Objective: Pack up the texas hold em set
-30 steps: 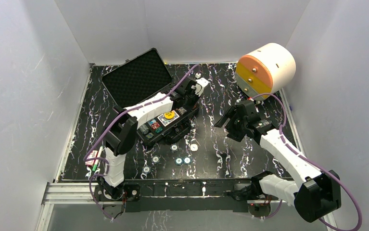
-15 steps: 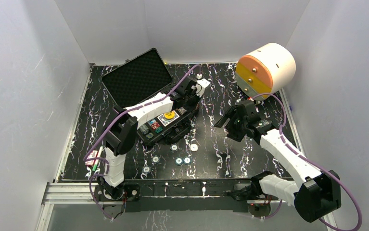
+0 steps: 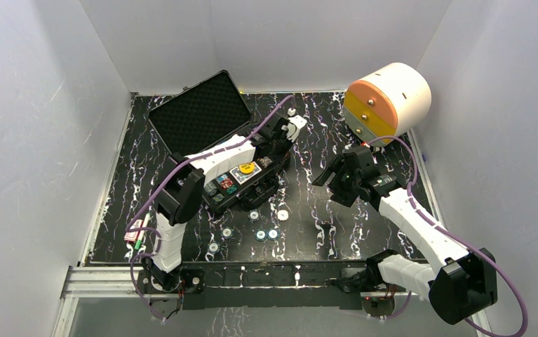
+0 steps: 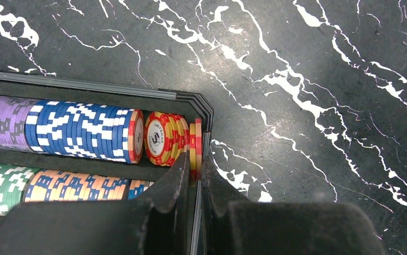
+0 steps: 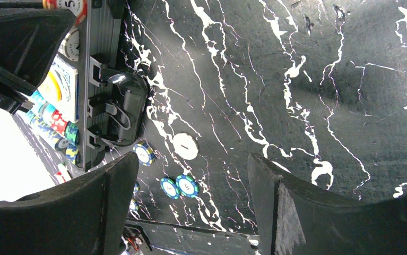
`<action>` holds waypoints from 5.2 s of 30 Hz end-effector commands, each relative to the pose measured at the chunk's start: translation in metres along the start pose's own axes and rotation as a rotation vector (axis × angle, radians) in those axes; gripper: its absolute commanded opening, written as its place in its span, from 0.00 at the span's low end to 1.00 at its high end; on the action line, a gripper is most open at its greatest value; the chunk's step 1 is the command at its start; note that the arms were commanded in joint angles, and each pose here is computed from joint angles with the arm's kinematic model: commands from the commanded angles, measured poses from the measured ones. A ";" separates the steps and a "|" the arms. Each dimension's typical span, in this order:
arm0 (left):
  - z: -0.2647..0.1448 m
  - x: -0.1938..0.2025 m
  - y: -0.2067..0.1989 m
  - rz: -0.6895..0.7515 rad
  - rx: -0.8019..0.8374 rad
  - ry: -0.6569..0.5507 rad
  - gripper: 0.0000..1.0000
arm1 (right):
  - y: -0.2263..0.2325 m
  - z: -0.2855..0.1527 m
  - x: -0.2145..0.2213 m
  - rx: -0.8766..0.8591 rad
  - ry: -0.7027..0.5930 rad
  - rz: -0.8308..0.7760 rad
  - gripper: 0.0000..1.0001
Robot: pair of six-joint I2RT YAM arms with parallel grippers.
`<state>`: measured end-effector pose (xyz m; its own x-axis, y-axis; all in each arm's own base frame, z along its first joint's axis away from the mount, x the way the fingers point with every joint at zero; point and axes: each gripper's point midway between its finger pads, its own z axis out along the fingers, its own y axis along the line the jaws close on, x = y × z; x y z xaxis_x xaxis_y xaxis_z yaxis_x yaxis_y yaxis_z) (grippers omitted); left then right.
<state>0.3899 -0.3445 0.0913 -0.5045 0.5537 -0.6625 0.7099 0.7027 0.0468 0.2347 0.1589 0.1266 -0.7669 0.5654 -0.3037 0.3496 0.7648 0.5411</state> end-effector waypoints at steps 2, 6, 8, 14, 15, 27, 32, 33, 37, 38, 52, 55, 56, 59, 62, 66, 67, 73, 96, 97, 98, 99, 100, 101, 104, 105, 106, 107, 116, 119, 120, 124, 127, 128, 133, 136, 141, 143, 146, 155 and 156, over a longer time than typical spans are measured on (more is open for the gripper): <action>-0.009 -0.013 0.021 0.016 -0.101 -0.020 0.00 | 0.007 -0.006 -0.004 -0.030 -0.018 0.012 0.83; -0.011 -0.017 0.032 0.021 -0.161 -0.027 0.00 | 0.008 -0.006 -0.004 -0.031 -0.017 0.011 0.83; -0.011 -0.018 0.037 0.020 -0.185 -0.028 0.00 | 0.007 -0.005 -0.004 -0.030 -0.015 0.011 0.83; -0.010 -0.015 0.036 0.005 -0.186 -0.024 0.15 | 0.007 -0.005 -0.004 -0.031 -0.014 0.011 0.83; -0.010 -0.015 0.036 0.002 -0.185 -0.025 0.22 | 0.007 -0.005 -0.003 -0.031 -0.012 0.012 0.83; -0.032 -0.034 0.030 -0.024 -0.149 -0.081 0.28 | 0.008 -0.003 -0.003 -0.035 -0.008 -0.007 0.83; -0.065 -0.051 0.025 -0.086 -0.127 -0.148 0.36 | 0.012 -0.001 -0.003 -0.047 0.012 -0.103 0.83; -0.074 -0.053 0.026 -0.105 -0.131 -0.165 0.39 | 0.012 0.000 -0.003 -0.048 0.020 -0.125 0.84; -0.114 -0.051 0.038 -0.205 -0.198 -0.220 0.54 | 0.018 0.009 0.006 -0.058 0.074 -0.215 0.84; -0.125 -0.048 0.041 -0.231 -0.217 -0.234 0.58 | 0.020 0.011 0.010 -0.055 0.088 -0.237 0.84; -0.297 0.012 0.098 -0.483 -0.567 -0.460 0.98 | 0.086 0.065 0.114 0.043 0.183 -0.648 0.84; -0.322 0.023 0.108 -0.497 -0.642 -0.505 0.98 | 0.094 0.079 0.133 0.073 0.194 -0.710 0.84; -0.326 0.028 0.110 -0.502 -0.661 -0.513 0.98 | 0.093 0.087 0.140 0.092 0.204 -0.732 0.84; -0.330 0.043 0.115 -0.526 -0.708 -0.509 0.98 | 0.093 0.103 0.157 0.133 0.230 -0.790 0.83; -0.329 0.056 0.117 -0.558 -0.734 -0.488 0.98 | 0.094 0.112 0.167 0.179 0.234 -0.847 0.79; -0.329 0.064 0.123 -0.586 -0.782 -0.474 0.98 | 0.088 0.121 0.171 0.247 0.232 -0.876 0.73; -0.329 0.065 0.125 -0.590 -0.793 -0.472 0.98 | 0.087 0.122 0.171 0.252 0.233 -0.876 0.71; -0.332 0.067 0.134 -0.611 -0.824 -0.477 0.98 | 0.077 0.129 0.174 0.288 0.249 -0.887 0.61; -0.226 0.083 0.031 -0.634 -0.135 -0.321 0.94 | 0.147 0.027 0.097 -0.136 -0.076 -0.421 0.39; -0.223 0.080 0.022 -0.621 -0.083 -0.322 0.93 | 0.150 0.021 0.091 -0.153 -0.083 -0.376 0.39; -0.221 0.078 0.017 -0.610 -0.046 -0.328 0.93 | 0.154 0.016 0.086 -0.171 -0.087 -0.315 0.39; -0.219 0.076 0.010 -0.594 -0.001 -0.335 0.93 | 0.159 0.010 0.081 -0.194 -0.087 -0.263 0.40; -0.217 0.074 0.003 -0.576 0.045 -0.344 0.93 | 0.161 0.006 0.075 -0.209 -0.084 -0.208 0.40; -0.216 0.071 -0.004 -0.561 0.087 -0.356 0.93 | 0.164 0.002 0.071 -0.224 -0.078 -0.155 0.40; -0.216 0.060 -0.022 -0.518 0.209 -0.408 0.88 | 0.176 -0.007 0.063 -0.290 -0.039 -0.034 0.41; -0.217 0.056 -0.027 -0.507 0.244 -0.426 0.82 | 0.180 -0.009 0.061 -0.307 -0.025 0.001 0.41; -0.218 0.052 -0.031 -0.501 0.274 -0.444 0.76 | 0.184 -0.010 0.060 -0.324 -0.011 0.030 0.41; -0.217 0.049 -0.033 -0.507 0.297 -0.455 0.71 | 0.187 -0.013 0.060 -0.340 0.001 0.057 0.40; -0.216 0.017 -0.046 -0.564 0.431 -0.568 0.65 | 0.209 -0.028 0.063 -0.439 0.065 0.155 0.41; -0.210 0.016 -0.040 -0.598 0.398 -0.564 0.60 | 0.212 -0.030 0.069 -0.456 0.098 0.167 0.41; -0.208 0.015 -0.038 -0.606 0.387 -0.560 0.56 | 0.213 -0.030 0.070 -0.460 0.106 0.171 0.41; -0.208 0.010 -0.030 -0.633 0.351 -0.577 0.35 | 0.215 -0.030 0.071 -0.465 0.120 0.174 0.41; -0.209 0.009 -0.028 -0.618 0.335 -0.584 0.18 | 0.215 -0.029 0.073 -0.465 0.126 0.174 0.41; -0.208 0.010 -0.027 -0.604 0.327 -0.577 0.12 | 0.215 -0.029 0.073 -0.463 0.130 0.174 0.41; -0.203 0.020 -0.016 -0.485 0.228 -0.489 0.00 | 0.217 -0.030 0.070 -0.493 0.122 0.107 0.67; -0.201 0.038 -0.002 -0.404 0.120 -0.374 0.00 | 0.214 -0.035 0.056 -0.503 0.085 0.036 0.83; -0.207 0.086 0.016 -0.404 -0.038 -0.053 0.00 | 0.186 -0.037 0.021 -0.460 -0.013 -0.017 0.86; -0.210 0.109 0.018 -0.432 -0.086 0.109 0.00 | 0.169 -0.035 0.014 -0.420 -0.030 -0.010 0.85; -0.211 0.149 0.012 -0.459 -0.110 0.301 0.00 | 0.148 -0.026 0.013 -0.373 -0.018 0.002 0.84; -0.205 0.192 0.004 -0.468 -0.113 0.549 0.00 | 0.131 -0.009 0.027 -0.333 0.057 0.014 0.83; -0.203 0.194 0.005 -0.466 -0.120 0.566 0.00 | 0.131 -0.007 0.029 -0.335 0.067 0.008 0.82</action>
<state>0.2090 -0.1567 0.1193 -0.9192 0.2881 -0.2684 0.3232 0.9414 -0.0963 0.2546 0.2654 0.1889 -0.7816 0.5689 -0.2557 0.2069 0.6232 0.7542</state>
